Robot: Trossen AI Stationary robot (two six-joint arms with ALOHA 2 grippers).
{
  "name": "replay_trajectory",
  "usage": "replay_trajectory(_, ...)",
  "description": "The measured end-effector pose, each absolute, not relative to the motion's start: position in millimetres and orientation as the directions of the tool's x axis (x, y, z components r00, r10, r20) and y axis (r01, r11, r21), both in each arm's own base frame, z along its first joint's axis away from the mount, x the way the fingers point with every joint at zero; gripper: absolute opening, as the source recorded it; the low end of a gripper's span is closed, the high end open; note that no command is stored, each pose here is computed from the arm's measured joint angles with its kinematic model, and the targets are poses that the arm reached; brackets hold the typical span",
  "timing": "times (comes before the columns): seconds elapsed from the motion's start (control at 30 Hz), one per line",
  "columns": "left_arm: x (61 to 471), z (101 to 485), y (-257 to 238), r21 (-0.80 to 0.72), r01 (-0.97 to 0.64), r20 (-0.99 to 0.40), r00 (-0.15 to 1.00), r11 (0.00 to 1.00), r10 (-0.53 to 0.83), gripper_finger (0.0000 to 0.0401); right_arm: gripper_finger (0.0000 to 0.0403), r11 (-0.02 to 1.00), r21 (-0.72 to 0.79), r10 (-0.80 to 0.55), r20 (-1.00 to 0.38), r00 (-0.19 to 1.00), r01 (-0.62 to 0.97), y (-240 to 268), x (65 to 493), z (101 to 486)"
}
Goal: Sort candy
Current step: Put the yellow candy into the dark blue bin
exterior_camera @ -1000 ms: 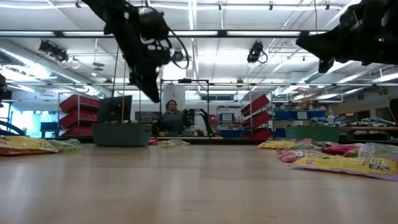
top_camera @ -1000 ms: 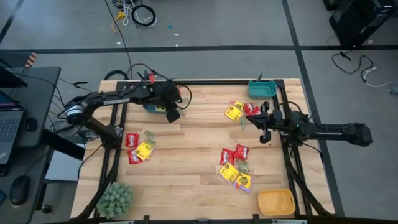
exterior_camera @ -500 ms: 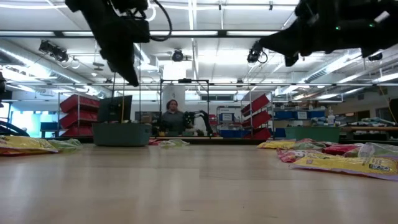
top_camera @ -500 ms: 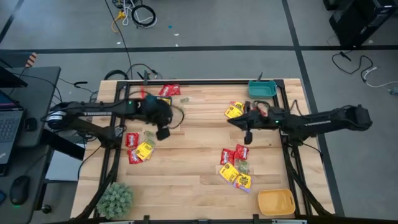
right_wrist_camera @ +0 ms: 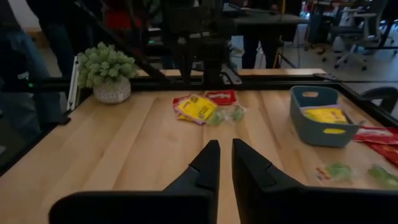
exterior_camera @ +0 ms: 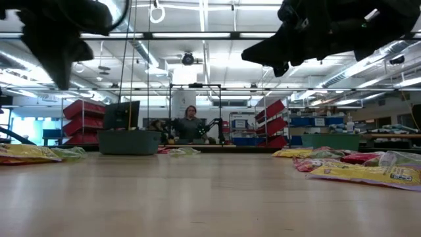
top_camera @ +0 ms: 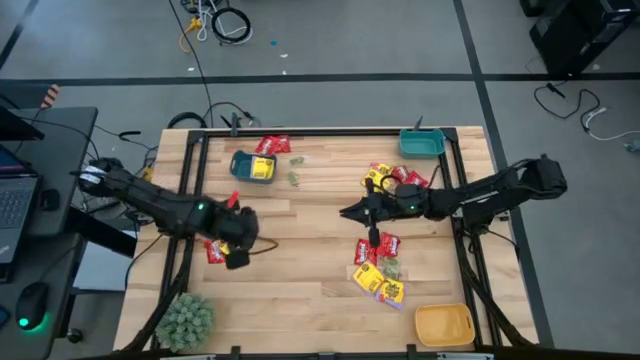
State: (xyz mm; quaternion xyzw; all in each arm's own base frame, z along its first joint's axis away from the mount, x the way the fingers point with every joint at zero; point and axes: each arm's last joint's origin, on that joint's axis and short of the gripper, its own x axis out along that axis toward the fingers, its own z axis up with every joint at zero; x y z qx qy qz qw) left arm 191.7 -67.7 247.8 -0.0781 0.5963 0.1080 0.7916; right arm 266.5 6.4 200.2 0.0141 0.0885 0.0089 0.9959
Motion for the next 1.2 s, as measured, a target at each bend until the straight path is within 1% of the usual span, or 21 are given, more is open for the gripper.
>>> replay_trajectory(0.1,185.5,245.5,-82.7,0.001,-0.250,-0.968,0.244,0.968,0.064,0.0002,0.0042,0.999,0.029,0.029,-0.182,0.983,-0.024,9.3,275.9,200.2)
replay_trajectory(0.2,181.5,240.6,-96.5,0.011,-0.238,-0.974,0.217,0.971,0.064,0.0014,0.0051,0.999,0.031,0.036,-0.187,0.982,-0.030,11.8,283.4,200.1)
replay_trajectory(0.5,180.2,214.3,-128.1,0.108,-0.138,-0.987,0.105,0.985,0.123,0.0088,0.0069,0.999,0.030,0.039,-0.196,0.980,-0.034,13.5,293.6,197.9)
replay_trajectory(0.63,184.2,201.7,-134.4,0.146,-0.153,-0.985,0.064,0.977,0.157,0.0122,0.0073,0.999,0.030,0.039,-0.196,0.980,-0.034,13.5,293.7,197.8)
replay_trajectory(0.7,185.5,196.6,-135.4,0.166,-0.152,-0.983,0.050,0.974,0.175,0.0133,0.0074,0.999,0.030,0.039,-0.196,0.980,-0.034,13.5,293.7,197.8)
replay_trajectory(0.8,179.9,188.3,-131.2,0.218,-0.157,-0.972,0.051,0.963,0.228,0.0137,0.0074,0.999,0.030,0.039,-0.195,0.980,-0.034,13.5,293.7,197.9)
replay_trajectory(0.87,173.8,182.9,-126.6,0.229,-0.173,-0.970,0.038,0.958,0.239,0.0137,0.0074,0.999,0.029,0.039,-0.197,0.980,-0.034,13.5,293.7,197.7)
replay_trajectory(0.93,169.1,178.3,-123.0,0.212,-0.193,-0.973,0.049,0.958,0.225,0.0137,0.0074,0.999,0.030,0.039,-0.197,0.980,-0.034,13.5,293.7,197.7)
replay_trajectory(1.03,163.8,167.3,-120.4,0.148,-0.209,-0.985,0.058,0.967,0.163,0.0137,0.0077,0.999,0.031,0.039,-0.200,0.979,-0.033,13.5,293.6,197.4)
replay_trajectory(1.2,155.2,153.2,-113.8,0.174,-0.205,-0.982,0.031,0.963,0.184,0.0137,0.0080,0.998,0.047,0.039,-0.201,0.979,-0.030,13.5,293.6,197.3)
